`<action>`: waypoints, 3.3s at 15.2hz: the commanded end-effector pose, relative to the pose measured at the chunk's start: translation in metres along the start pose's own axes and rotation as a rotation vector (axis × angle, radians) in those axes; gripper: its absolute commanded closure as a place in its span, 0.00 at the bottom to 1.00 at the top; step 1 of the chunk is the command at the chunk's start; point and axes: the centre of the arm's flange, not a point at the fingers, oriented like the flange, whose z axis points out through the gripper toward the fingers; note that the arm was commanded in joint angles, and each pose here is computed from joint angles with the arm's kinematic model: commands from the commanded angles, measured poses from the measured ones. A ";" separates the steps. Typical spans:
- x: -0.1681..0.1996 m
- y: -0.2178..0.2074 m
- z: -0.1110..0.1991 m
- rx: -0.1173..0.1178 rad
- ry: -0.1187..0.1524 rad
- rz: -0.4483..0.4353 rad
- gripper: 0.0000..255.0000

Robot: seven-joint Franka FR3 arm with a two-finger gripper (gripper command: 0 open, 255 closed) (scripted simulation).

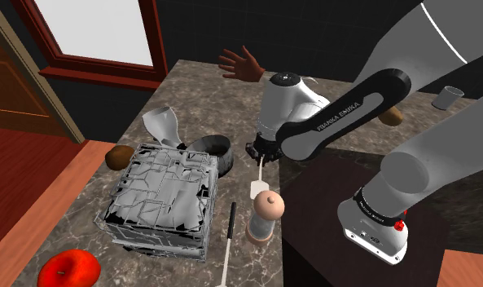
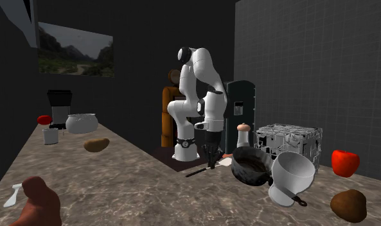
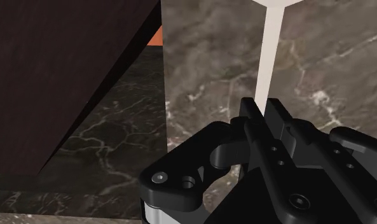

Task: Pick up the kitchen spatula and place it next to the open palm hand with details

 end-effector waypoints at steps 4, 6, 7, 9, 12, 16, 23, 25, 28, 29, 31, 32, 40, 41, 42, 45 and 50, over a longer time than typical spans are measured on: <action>0.001 0.000 -0.021 0.000 0.000 0.000 1.00; 0.002 0.000 -0.032 0.000 0.000 0.000 1.00; 0.002 0.000 -0.037 0.000 0.000 0.000 1.00; 0.003 0.000 -0.047 0.000 0.000 0.000 1.00; 0.004 0.000 -0.063 0.000 0.000 0.000 1.00; 0.006 0.000 -0.084 0.000 0.000 0.000 1.00; 0.008 0.000 -0.121 0.000 0.000 0.000 1.00; 0.009 0.000 -0.132 0.000 0.000 0.000 1.00; 0.010 0.000 -0.147 0.000 0.000 0.000 1.00; 0.010 0.000 -0.153 0.000 0.000 0.000 1.00; 0.011 0.000 -0.163 0.000 0.000 0.000 1.00; 0.011 0.000 -0.169 0.000 0.000 0.000 1.00; 0.014 0.000 -0.211 0.000 0.000 0.000 1.00; 0.014 0.000 -0.216 0.000 0.000 0.000 1.00; 0.015 0.000 -0.221 0.000 0.000 0.000 1.00; 0.016 0.000 -0.237 0.000 0.000 0.000 1.00; 0.030 -0.002 -0.256 0.000 0.000 0.000 1.00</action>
